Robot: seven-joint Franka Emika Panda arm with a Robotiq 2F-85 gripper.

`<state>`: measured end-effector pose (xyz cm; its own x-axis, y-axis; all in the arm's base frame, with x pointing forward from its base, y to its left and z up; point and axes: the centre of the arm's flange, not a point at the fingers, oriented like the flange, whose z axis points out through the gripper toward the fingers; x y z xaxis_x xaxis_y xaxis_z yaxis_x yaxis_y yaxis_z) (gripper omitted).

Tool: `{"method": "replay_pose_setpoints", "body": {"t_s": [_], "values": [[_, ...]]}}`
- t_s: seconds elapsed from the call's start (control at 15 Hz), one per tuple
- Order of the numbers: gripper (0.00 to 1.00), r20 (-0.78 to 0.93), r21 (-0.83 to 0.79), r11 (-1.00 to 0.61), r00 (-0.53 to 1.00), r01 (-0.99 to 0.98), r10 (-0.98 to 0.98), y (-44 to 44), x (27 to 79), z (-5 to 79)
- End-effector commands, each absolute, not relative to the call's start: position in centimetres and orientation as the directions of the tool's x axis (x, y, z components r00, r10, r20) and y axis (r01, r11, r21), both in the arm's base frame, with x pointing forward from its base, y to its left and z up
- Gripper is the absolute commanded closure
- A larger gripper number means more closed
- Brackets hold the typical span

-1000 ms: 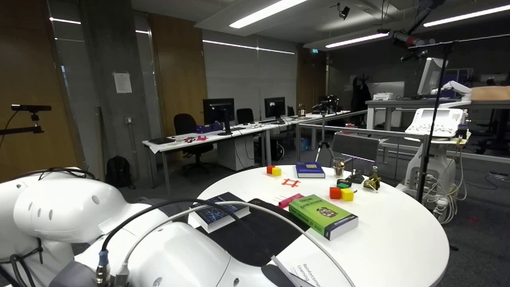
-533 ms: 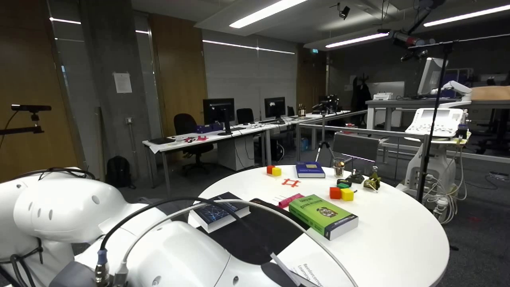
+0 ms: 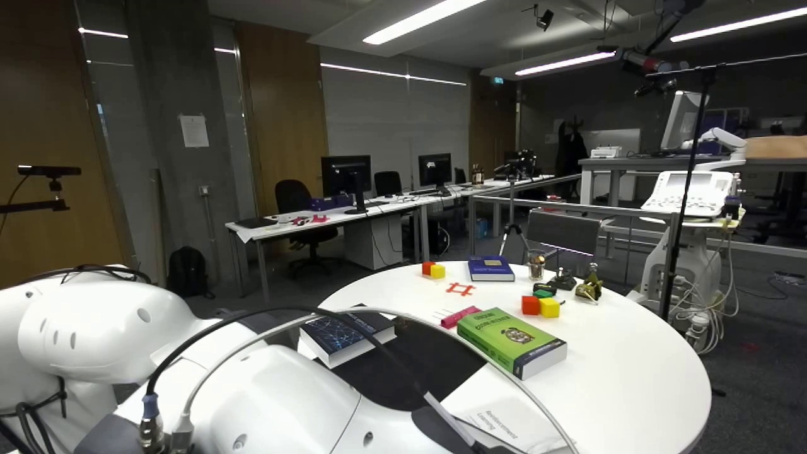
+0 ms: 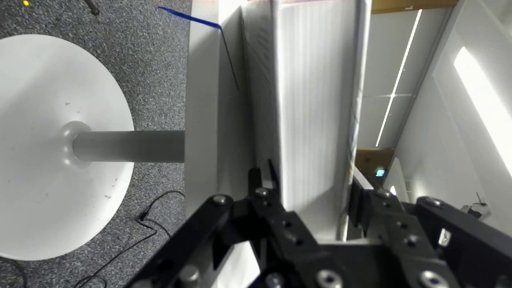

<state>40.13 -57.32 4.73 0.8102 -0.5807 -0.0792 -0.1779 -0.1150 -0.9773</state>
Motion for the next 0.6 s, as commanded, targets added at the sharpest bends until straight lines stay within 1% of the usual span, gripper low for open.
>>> {"method": "replay_pose_setpoints", "body": {"t_s": [0.0,0.53], "values": [[0.79,-0.023,-0.993,-0.081,0.827,-0.083,-0.562,-57.8,39.7,8.5],[0.79,-0.017,-0.989,-0.110,0.829,-0.094,-0.559,-58.5,39.1,7.4]]}}
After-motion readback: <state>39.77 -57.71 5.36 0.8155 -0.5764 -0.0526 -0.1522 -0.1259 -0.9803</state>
